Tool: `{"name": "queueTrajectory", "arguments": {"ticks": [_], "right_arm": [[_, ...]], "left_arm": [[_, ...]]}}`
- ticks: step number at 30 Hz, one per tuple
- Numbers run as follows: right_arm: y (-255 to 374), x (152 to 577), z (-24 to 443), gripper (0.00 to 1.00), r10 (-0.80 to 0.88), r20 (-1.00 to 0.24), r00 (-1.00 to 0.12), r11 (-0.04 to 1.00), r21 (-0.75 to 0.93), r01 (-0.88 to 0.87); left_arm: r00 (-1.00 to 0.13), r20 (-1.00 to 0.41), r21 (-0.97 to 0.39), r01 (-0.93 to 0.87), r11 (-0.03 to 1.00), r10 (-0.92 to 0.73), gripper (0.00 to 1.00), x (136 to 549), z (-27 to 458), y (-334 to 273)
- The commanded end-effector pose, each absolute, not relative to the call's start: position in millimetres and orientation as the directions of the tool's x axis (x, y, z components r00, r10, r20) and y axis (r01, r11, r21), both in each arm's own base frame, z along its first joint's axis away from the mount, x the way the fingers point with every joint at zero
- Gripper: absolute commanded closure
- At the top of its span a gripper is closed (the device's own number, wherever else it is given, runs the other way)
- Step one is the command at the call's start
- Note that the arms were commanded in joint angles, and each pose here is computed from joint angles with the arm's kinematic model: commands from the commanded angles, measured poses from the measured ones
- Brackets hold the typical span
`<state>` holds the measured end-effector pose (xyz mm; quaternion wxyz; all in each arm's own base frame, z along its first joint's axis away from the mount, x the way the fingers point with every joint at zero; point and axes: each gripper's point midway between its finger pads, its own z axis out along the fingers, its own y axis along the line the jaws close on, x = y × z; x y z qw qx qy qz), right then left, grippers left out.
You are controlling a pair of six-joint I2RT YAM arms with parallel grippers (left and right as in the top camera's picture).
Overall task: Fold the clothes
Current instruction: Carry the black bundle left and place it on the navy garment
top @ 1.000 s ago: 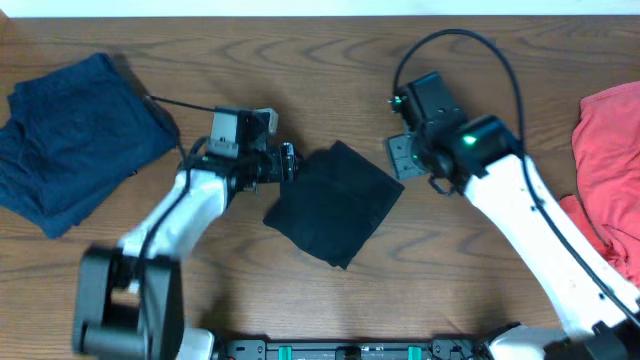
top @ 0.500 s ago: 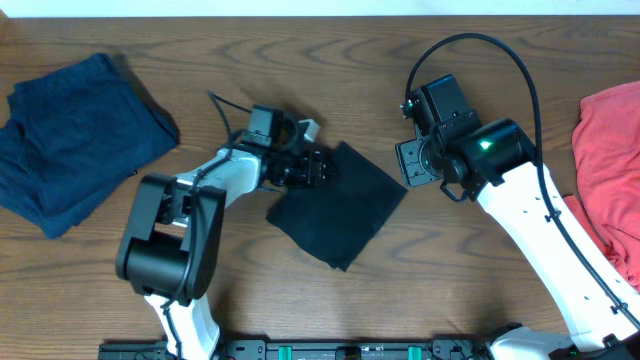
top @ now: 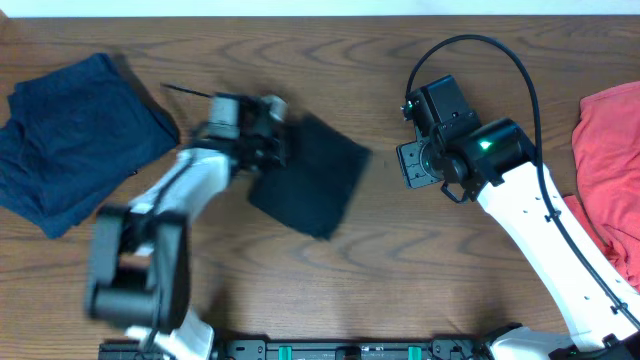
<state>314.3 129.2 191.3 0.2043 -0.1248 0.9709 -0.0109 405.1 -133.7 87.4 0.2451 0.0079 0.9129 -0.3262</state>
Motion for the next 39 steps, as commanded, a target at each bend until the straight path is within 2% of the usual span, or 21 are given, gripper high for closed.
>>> {"name": "queueTrajectory", "arguments": {"ticks": [1,5,10,13,18,20,23,27,31,33,36,39], "right_arm": [[124.5,315.8,199.1,0.39,-0.238,-0.411,-0.880,0.971,-0.077,-0.226],[124.3,315.2,198.8,0.39,-0.233,-0.408,-0.882,0.972,-0.075,-0.222],[124.3,315.1,198.8,0.39,-0.231,-0.408,-0.883,0.973,-0.074,-0.220],[123.9,314.2,198.4,0.39,-0.231,-0.404,-0.885,0.973,-0.075,-0.220],[122.1,310.8,196.8,0.39,-0.235,-0.389,-0.891,0.972,-0.079,-0.222],[121.7,310.1,196.5,0.39,-0.235,-0.386,-0.892,0.972,-0.080,-0.222],[121.7,309.8,196.4,0.38,-0.235,-0.385,-0.892,0.972,-0.080,-0.222],[121.8,310.0,196.4,0.38,-0.235,-0.386,-0.892,0.972,-0.079,-0.222],[121.7,309.9,196.4,0.37,-0.235,-0.385,-0.892,0.972,-0.079,-0.222],[121.7,309.9,196.4,0.37,-0.235,-0.385,-0.892,0.972,-0.079,-0.222],[122.1,310.7,196.6,0.37,-0.235,-0.388,-0.891,0.972,-0.079,-0.222],[123.0,312.6,197.2,0.36,-0.233,-0.396,-0.888,0.972,-0.077,-0.221]], "left_arm": [[-0.720,-0.626,-0.501,0.078,0.862,-0.299,0.94,433.3,159.2,-54.4],[-0.514,-0.751,-0.423,-0.108,0.900,-0.415,0.94,437.4,212.2,50.8],[-0.279,-0.831,-0.404,-0.291,0.867,-0.480,0.93,425.8,245.2,166.0],[-0.211,-0.841,-0.387,-0.409,0.827,-0.498,0.93,413.9,236.3,221.1],[-0.189,-0.816,-0.396,-0.507,0.766,-0.547,0.92,402.6,198.3,274.2],[-0.188,-0.804,-0.398,-0.535,0.745,-0.564,0.83,398.4,183.3,288.4],[-0.169,-0.805,-0.398,-0.558,0.728,-0.569,0.42,394.1,173.4,306.1],[-0.106,-0.838,-0.393,-0.563,0.727,-0.535,0.01,388.4,186.5,326.7],[0.015,-0.838,-0.463,-0.549,0.696,-0.545,0.02,382.6,216.0,348.1],[0.038,-0.836,-0.494,-0.487,0.721,-0.547,0.02,384.6,236.8,349.8],[0.038,-0.818,-0.548,-0.357,0.757,-0.575,0.02,393.7,264.5,337.7],[-0.016,-0.781,-0.610,-0.189,0.769,-0.624,0.02,404.9,282.7,307.9]]}}
